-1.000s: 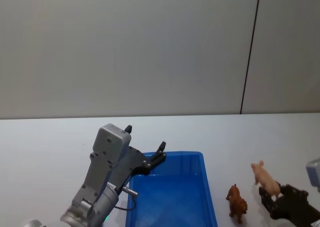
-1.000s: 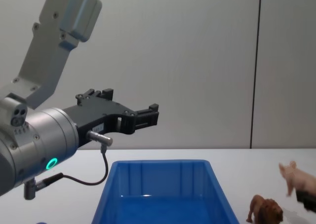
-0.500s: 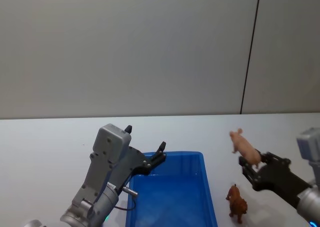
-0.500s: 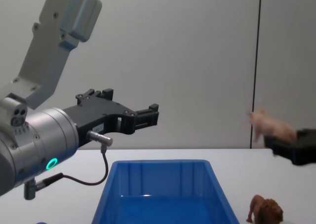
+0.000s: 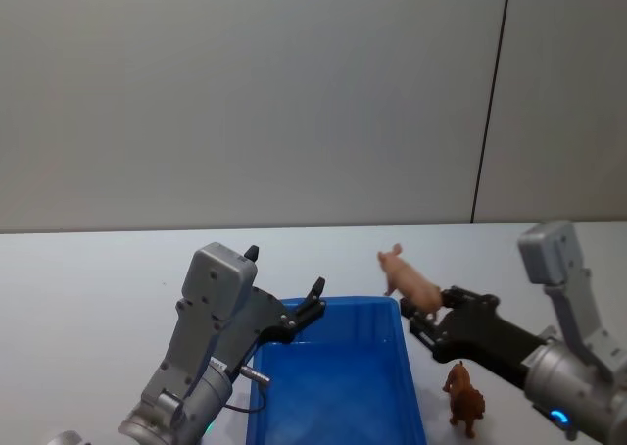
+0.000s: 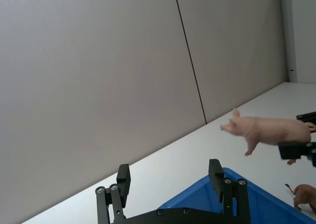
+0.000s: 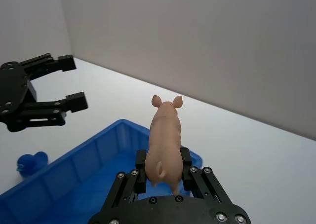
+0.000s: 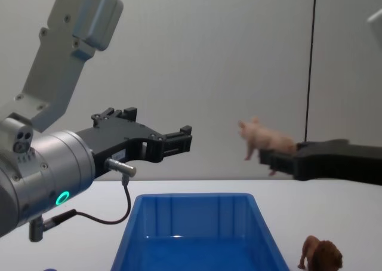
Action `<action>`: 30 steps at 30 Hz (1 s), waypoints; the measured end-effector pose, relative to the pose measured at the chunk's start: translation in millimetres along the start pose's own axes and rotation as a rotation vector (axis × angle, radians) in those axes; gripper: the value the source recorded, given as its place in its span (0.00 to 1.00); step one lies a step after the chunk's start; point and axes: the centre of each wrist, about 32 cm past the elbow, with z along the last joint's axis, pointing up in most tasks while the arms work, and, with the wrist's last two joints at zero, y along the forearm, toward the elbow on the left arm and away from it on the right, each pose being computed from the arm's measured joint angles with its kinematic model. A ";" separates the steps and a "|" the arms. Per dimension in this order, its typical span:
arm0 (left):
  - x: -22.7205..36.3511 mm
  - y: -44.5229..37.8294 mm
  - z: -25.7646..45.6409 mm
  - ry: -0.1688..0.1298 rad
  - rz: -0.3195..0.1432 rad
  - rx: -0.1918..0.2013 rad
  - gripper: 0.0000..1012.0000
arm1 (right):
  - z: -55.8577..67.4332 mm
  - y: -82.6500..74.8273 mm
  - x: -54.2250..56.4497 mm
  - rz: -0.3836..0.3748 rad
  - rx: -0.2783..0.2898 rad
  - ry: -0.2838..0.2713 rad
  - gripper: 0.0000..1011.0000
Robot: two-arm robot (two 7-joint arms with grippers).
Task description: Pick up the two dolls from the table and place them into the box.
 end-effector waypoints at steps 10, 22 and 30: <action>0.0 0.0 0.0 0.000 0.000 0.000 0.99 | -2.0 19.2 -10.0 0.083 -0.043 0.048 0.49; 0.0 0.0 0.0 0.000 0.000 0.000 0.99 | -3.2 19.6 -12.3 0.087 -0.045 0.053 0.87; 0.0 0.0 0.0 0.000 0.000 0.000 0.99 | -4.5 5.6 -8.6 0.033 -0.026 0.042 0.99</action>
